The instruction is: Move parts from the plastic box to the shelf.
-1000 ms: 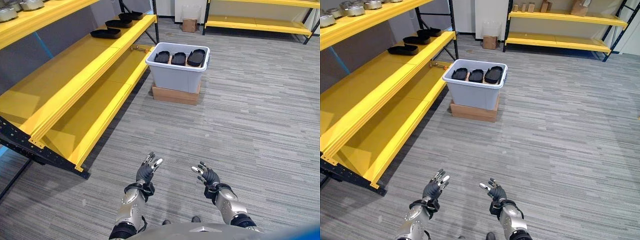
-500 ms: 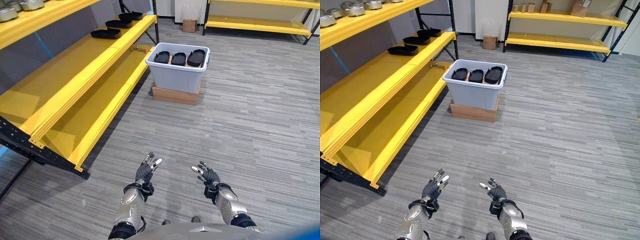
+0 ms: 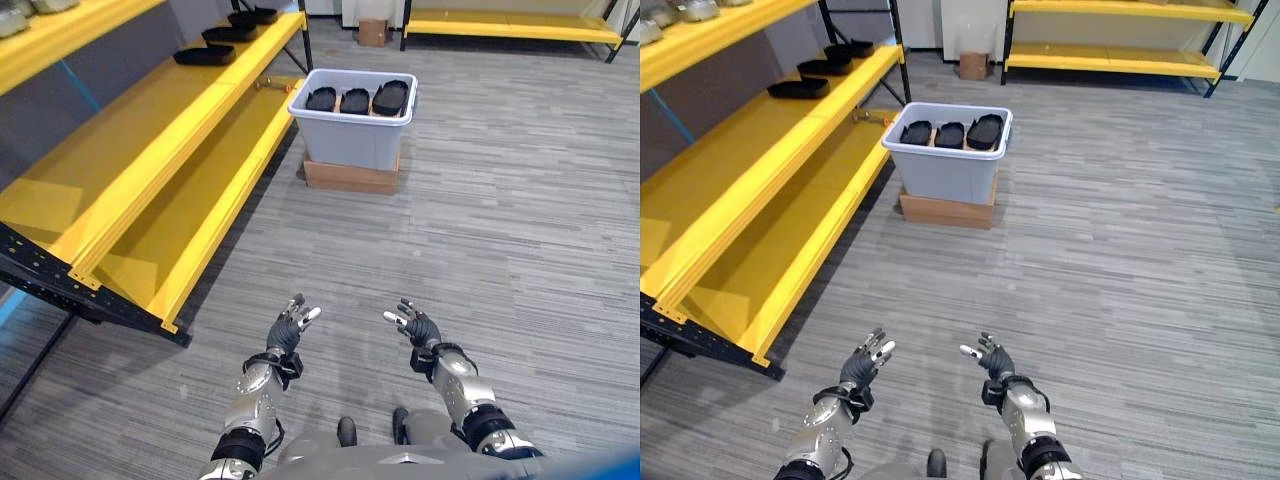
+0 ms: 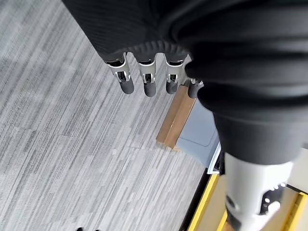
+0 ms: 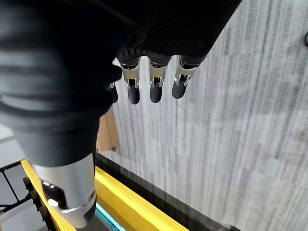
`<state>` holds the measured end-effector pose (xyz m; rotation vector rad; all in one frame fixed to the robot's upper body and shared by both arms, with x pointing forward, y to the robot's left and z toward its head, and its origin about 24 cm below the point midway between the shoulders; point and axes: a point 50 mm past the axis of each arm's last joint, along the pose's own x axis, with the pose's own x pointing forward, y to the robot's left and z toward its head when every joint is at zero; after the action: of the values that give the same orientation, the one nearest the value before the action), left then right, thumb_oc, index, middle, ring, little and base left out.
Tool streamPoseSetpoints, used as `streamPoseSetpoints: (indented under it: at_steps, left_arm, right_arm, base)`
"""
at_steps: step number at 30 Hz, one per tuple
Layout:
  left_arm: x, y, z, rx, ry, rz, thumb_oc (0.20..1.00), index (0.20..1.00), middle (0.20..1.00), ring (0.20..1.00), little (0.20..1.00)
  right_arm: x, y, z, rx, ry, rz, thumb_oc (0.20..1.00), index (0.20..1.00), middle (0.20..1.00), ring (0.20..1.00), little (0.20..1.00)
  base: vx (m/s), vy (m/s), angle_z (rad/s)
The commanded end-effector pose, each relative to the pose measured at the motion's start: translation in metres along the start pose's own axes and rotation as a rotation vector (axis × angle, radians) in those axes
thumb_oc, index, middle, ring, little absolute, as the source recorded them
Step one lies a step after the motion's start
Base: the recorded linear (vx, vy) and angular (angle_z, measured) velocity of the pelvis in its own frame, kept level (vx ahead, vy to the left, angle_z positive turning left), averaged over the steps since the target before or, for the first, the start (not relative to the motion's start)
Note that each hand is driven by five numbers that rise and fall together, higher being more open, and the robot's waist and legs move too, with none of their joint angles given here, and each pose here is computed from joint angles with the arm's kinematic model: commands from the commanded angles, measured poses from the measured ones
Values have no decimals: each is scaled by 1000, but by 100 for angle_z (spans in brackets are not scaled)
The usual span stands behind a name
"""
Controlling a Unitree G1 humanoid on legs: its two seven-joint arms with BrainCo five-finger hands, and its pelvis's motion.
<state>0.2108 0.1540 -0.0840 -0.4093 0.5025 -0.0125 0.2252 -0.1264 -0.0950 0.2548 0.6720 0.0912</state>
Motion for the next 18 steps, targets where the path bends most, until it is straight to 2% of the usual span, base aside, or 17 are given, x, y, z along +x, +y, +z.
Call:
streamPoseSetpoints:
  at_steps: [1,9,18]
  left_arm:
    - [4,-10,12,20,-73,-33,1000,1000,1000,1000,1000]
    - [6,-11,12,-9,-77,-33,1000,1000,1000,1000,1000]
    - [5,-15,5,17,-55,-48,1000,1000,1000,1000,1000]
  right_arm:
    - [1,9,9,59,-71,18,1000,1000,1000,1000,1000]
    - [7,16,17,33,-80,24,1000,1000,1000,1000,1000]
    - [2,-3,11,28,-65,-25,1000,1000,1000,1000,1000]
  base:
    - [143,83,7]
    - [199,-13,7]
    - [336,-56,12]
